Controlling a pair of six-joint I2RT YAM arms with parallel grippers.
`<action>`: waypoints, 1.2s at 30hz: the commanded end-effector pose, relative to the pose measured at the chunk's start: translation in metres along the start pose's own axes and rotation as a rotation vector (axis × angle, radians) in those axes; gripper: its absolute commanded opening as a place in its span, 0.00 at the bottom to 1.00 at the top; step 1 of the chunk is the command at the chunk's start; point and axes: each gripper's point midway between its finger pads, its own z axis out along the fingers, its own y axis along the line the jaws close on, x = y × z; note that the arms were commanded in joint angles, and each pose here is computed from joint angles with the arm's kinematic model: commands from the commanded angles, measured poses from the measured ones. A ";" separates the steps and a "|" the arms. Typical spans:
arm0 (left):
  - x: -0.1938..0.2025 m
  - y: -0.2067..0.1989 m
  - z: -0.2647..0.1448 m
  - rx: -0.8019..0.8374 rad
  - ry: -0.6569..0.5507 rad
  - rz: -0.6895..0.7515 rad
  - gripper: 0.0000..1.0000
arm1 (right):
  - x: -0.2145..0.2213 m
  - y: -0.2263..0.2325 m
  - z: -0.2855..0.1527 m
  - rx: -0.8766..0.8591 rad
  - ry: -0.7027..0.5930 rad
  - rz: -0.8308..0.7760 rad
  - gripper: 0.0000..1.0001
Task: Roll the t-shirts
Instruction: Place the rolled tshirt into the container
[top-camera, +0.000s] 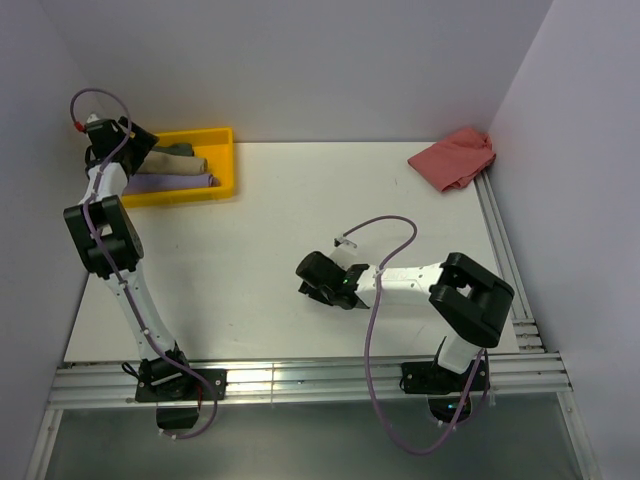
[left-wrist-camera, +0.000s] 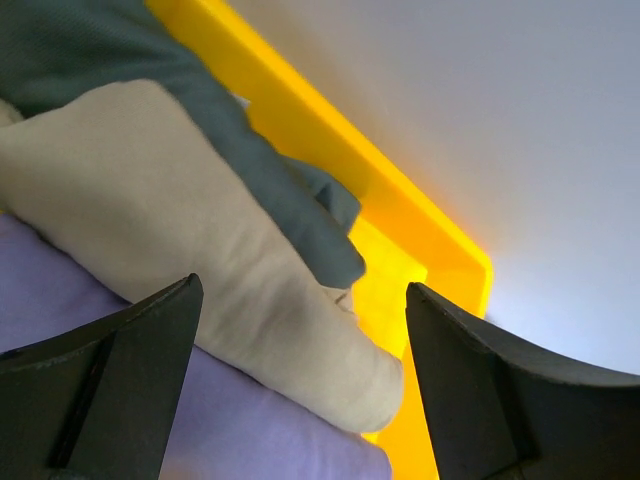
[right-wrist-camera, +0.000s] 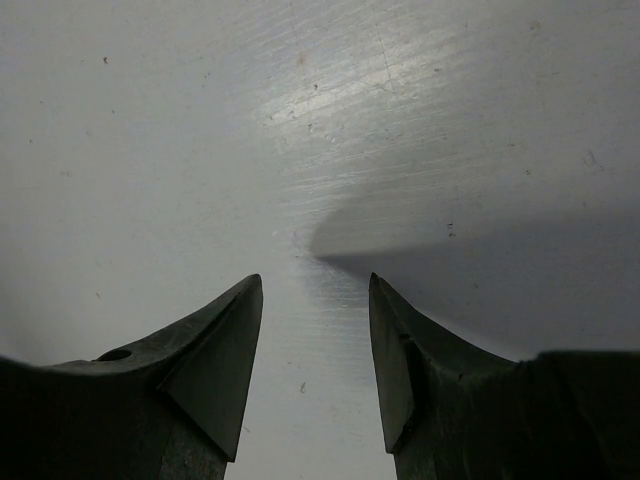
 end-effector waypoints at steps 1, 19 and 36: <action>-0.042 -0.063 -0.045 0.154 -0.079 0.129 0.88 | -0.011 0.025 -0.007 -0.058 -0.030 0.007 0.54; 0.108 -0.101 -0.253 0.554 0.218 0.680 0.93 | -0.090 0.040 -0.090 -0.177 -0.271 0.050 0.64; 0.210 -0.086 -0.337 0.696 0.417 0.863 0.99 | -0.120 0.000 -0.132 -0.218 -0.400 0.155 0.72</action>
